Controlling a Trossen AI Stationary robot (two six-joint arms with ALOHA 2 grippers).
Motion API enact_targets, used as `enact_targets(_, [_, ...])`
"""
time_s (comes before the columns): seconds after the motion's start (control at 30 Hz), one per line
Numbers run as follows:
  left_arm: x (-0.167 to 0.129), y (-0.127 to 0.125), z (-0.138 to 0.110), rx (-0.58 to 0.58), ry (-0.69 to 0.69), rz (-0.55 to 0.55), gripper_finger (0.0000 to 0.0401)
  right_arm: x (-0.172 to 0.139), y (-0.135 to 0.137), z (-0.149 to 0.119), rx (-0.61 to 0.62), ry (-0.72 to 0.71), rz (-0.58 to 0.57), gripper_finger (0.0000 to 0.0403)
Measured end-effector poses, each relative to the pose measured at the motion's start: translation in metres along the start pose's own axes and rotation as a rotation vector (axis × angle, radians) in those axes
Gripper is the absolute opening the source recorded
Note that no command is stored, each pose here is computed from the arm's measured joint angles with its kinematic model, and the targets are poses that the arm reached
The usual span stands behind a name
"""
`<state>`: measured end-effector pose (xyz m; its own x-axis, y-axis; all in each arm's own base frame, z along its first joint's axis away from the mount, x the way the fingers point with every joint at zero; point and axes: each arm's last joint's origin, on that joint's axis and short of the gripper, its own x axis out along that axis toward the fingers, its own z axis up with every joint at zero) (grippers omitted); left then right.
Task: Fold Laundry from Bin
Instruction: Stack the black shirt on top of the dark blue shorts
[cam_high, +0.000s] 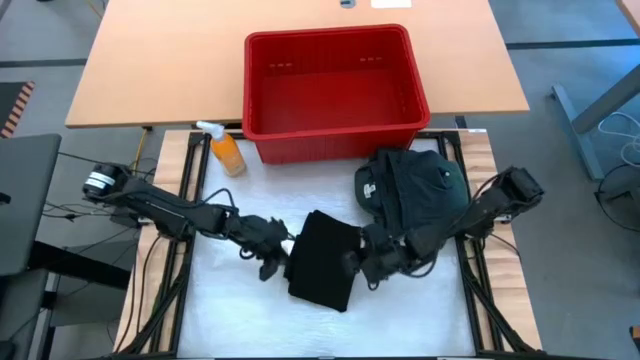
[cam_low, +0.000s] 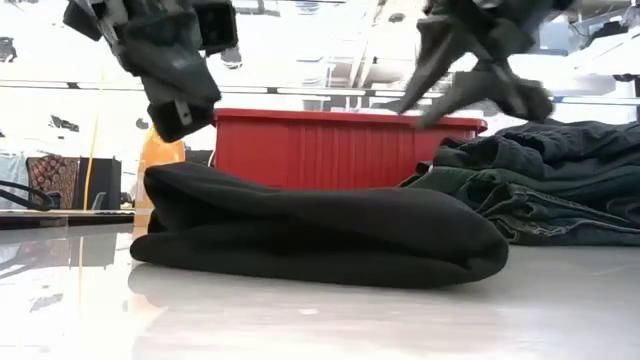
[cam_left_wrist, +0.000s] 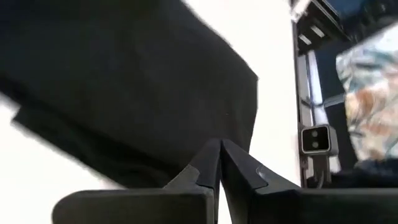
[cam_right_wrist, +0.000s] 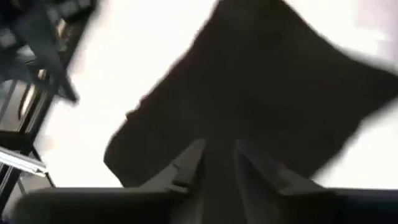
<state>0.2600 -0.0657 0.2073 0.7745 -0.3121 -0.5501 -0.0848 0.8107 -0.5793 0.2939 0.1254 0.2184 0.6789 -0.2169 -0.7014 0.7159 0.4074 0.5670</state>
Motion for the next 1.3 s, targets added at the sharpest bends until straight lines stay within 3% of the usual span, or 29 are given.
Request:
enact_targets(0.13, [-0.003,0.008,-0.006,-0.111,0.016,0.012,0.0027,0.004,-0.01,-0.015,0.106,0.01,-0.092,0.0205])
enact_targets(0.27, [-0.001,0.017,-0.017,-0.165,0.048,0.035,0.0081,0.019,-0.018,-0.034,0.175,0.01,-0.16,0.0276])
enact_targets(0.43, [0.0,0.034,-0.033,-0.286,-0.007,0.147,0.0161,0.042,-0.029,-0.053,0.205,0.046,-0.234,0.0324])
enact_targets(0.57, [0.001,0.04,-0.038,-0.341,-0.098,0.094,0.0215,0.053,-0.029,-0.061,0.194,-0.013,-0.203,0.0334])
enact_targets(0.7, [0.001,0.042,-0.041,-0.37,-0.116,0.065,0.024,0.058,-0.027,-0.06,0.198,-0.015,-0.174,0.033])
enact_targets(0.87, [0.001,0.042,-0.042,-0.367,-0.113,0.079,0.0244,0.041,-0.025,-0.053,0.194,-0.006,-0.184,0.0327])
enact_targets(1.03, [0.0,0.043,-0.042,-0.368,-0.149,0.112,0.0244,0.017,-0.016,-0.044,0.224,-0.098,-0.102,0.0327])
enact_targets(1.3, [0.0,0.044,-0.041,-0.381,-0.165,0.124,0.0244,0.055,-0.027,-0.052,0.218,-0.119,-0.166,0.0327])
